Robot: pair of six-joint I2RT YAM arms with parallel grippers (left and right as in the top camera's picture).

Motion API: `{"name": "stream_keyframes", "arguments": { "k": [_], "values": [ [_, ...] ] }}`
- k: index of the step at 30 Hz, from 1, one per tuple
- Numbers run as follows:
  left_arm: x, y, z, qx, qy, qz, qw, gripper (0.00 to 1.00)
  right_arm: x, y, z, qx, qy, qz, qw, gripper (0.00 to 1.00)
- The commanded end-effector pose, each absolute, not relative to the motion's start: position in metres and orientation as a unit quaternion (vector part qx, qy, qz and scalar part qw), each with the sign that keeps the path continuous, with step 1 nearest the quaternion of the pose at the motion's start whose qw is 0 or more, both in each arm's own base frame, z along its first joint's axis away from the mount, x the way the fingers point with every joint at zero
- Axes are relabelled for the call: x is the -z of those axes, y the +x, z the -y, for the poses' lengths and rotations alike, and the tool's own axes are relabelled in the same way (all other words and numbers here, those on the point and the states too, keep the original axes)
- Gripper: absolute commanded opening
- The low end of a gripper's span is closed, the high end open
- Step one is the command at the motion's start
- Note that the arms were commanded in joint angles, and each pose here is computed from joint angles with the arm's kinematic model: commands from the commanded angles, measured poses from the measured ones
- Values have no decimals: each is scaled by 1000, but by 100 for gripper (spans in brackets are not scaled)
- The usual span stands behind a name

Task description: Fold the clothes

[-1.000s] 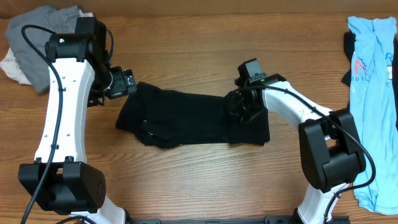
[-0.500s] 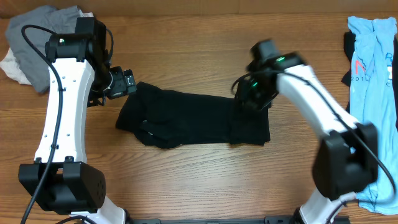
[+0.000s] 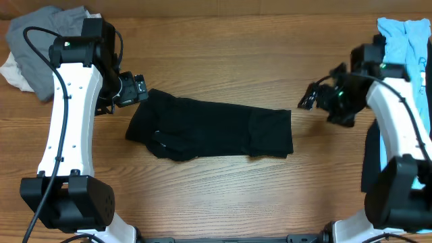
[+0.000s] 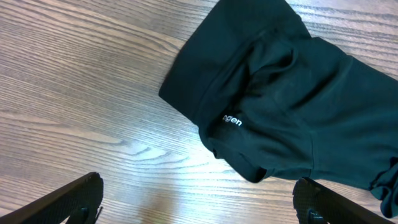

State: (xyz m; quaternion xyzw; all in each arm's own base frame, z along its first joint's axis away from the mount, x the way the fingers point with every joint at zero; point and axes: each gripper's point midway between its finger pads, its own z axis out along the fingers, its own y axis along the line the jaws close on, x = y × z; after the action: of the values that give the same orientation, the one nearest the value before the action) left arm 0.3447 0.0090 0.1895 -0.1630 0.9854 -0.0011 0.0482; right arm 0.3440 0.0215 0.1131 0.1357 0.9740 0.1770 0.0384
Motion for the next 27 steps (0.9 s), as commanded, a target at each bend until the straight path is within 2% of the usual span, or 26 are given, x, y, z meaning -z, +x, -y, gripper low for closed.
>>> {"name": "stream_keyframes", "arguments": {
  "k": [1, 4, 9, 18, 27],
  "values": [
    [-200, 347, -9, 7, -156, -986, 64, 100, -80, 332, -53, -267, 76, -961, 12, 100],
    [-199, 345, -9, 7, -157, -986, 62, 100, -63, 327, -65, -305, 77, -949, 7, 100],
    [-200, 346, -8, 7, -157, -986, 63, 100, -40, 314, -68, -310, 79, -948, -4, 100],
    [-200, 347, -8, 7, -156, -986, 64, 100, -33, 309, -81, -346, 77, -935, -2, 100],
    [-200, 347, -8, 7, -156, -986, 64, 100, -9, 301, -94, -352, 95, -930, -35, 99]
  ]
}}
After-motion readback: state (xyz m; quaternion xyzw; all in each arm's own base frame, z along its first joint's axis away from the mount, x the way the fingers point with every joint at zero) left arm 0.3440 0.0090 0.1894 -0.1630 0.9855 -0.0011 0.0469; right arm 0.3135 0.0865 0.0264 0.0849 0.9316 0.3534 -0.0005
